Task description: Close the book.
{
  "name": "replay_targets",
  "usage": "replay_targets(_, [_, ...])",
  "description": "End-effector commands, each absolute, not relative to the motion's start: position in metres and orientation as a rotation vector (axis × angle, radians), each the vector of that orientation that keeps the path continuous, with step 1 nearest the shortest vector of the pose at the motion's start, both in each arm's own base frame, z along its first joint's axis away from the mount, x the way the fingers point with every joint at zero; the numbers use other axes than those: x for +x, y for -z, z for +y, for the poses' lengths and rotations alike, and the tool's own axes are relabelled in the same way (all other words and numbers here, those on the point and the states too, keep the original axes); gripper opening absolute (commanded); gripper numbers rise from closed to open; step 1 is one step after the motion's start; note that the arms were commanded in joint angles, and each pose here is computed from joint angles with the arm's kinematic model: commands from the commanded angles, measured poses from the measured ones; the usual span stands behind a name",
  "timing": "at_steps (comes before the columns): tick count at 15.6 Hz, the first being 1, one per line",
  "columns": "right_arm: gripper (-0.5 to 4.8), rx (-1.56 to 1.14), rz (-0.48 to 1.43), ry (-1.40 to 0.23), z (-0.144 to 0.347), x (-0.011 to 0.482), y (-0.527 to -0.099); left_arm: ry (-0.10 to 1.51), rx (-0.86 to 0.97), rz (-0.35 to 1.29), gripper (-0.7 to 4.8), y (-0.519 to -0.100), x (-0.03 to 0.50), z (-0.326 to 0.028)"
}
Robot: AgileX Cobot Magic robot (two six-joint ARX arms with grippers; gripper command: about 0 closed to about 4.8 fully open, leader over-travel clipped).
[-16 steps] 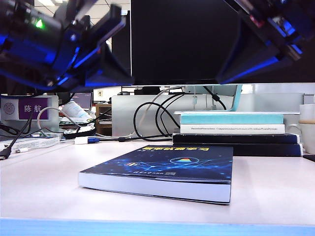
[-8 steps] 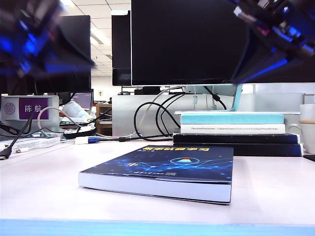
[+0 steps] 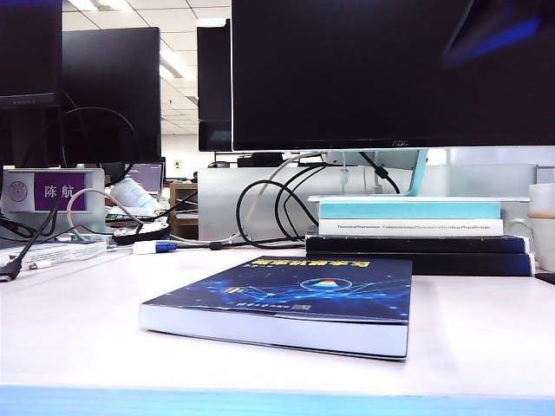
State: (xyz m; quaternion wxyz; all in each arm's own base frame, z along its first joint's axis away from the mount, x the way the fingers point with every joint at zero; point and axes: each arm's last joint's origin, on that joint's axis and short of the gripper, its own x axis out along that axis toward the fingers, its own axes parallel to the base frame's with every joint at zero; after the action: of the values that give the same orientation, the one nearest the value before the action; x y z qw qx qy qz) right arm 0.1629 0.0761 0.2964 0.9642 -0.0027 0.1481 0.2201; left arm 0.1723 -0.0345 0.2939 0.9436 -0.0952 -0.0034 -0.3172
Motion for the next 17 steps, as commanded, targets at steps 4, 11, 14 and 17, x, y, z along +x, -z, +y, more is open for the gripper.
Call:
replay_targets(4, [-0.02,0.050,0.078,-0.265,0.033,0.139,-0.320,0.414,-0.185,0.063,-0.04,-0.294,0.133,0.006])
replay_targets(11, [-0.03,0.144,-0.079,-0.146,0.014,0.097,-0.266,0.298,-0.113,-0.035,-0.04,-0.276,0.102,0.003])
replay_targets(14, [-0.02,0.253,-0.198,-0.112,0.010,0.080,-0.228,0.269,-0.201,-0.015,-0.04,-0.231,0.093,0.002])
replay_targets(17, [-0.02,0.298,-0.090,-0.105,0.011,0.091,-0.196,0.230,-0.237,-0.087,-0.04,-0.206,0.088,0.003])
